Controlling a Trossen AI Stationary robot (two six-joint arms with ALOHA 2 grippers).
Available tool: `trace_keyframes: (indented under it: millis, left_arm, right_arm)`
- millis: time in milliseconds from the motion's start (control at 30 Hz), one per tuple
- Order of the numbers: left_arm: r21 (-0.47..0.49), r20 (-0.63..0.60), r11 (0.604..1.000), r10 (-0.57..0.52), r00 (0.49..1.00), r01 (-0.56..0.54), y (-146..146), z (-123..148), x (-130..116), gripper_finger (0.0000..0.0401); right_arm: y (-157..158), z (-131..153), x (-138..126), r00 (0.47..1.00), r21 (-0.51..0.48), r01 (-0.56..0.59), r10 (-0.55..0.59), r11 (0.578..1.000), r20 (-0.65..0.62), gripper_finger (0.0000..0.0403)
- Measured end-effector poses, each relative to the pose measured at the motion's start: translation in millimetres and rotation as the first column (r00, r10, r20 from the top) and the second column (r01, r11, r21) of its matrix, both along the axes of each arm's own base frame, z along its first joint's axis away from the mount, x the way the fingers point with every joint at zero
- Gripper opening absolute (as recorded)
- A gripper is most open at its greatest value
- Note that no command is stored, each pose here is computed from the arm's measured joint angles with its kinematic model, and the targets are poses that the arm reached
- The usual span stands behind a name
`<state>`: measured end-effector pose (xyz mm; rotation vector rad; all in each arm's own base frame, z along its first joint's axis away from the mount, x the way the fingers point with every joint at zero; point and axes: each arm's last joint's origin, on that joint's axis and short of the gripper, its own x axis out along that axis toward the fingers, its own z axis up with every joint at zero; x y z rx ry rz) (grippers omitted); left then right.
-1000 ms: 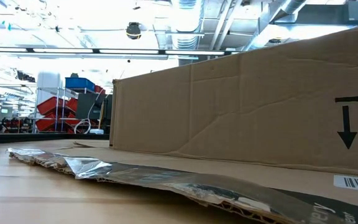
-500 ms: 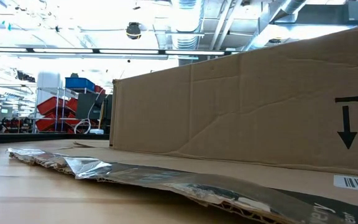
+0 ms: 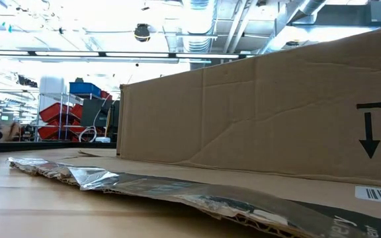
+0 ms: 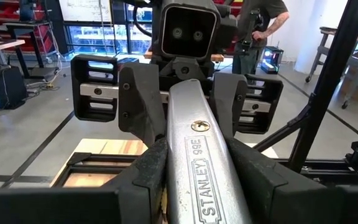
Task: Unpack boxes
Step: Break down the box until it is fully flat
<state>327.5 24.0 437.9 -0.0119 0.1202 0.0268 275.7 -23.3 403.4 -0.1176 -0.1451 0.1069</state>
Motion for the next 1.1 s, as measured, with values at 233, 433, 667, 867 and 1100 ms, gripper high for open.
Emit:
trace_keyframes:
  millis: [233,433,667,867,1100]
  left_arm:
    - [0.001,-0.01,1.0,0.0,1.0,0.0,-0.1,-1.3,0.2,0.0117]
    - [0.001,-0.009,1.0,0.0,1.0,0.0,-0.1,-1.3,0.3,0.0117]
    - [0.001,0.004,1.0,0.003,1.0,-0.003,0.1,-0.5,0.7,0.0117]
    - [0.0,0.02,1.0,-0.017,1.0,0.017,-0.3,0.4,1.4,0.0117]
    - [0.0,0.024,1.0,-0.014,1.0,0.014,0.7,0.8,1.3,0.0117]
  right_arm:
    - [0.4,1.8,-1.4,1.0,-0.002,-0.008,0.008,1.0,0.011,0.0149]
    - [0.5,2.5,-1.8,1.0,-0.003,-0.012,0.012,1.0,0.016,0.0143]
    - [0.6,2.6,-2.2,1.0,-0.01,-0.011,0.011,1.0,0.013,0.0128]
    - [0.8,2.6,-2.9,1.0,-0.011,-0.016,0.016,1.0,0.004,0.0155]
    - [0.8,2.8,-2.9,1.0,-0.022,-0.013,0.014,1.0,0.007,0.0115]
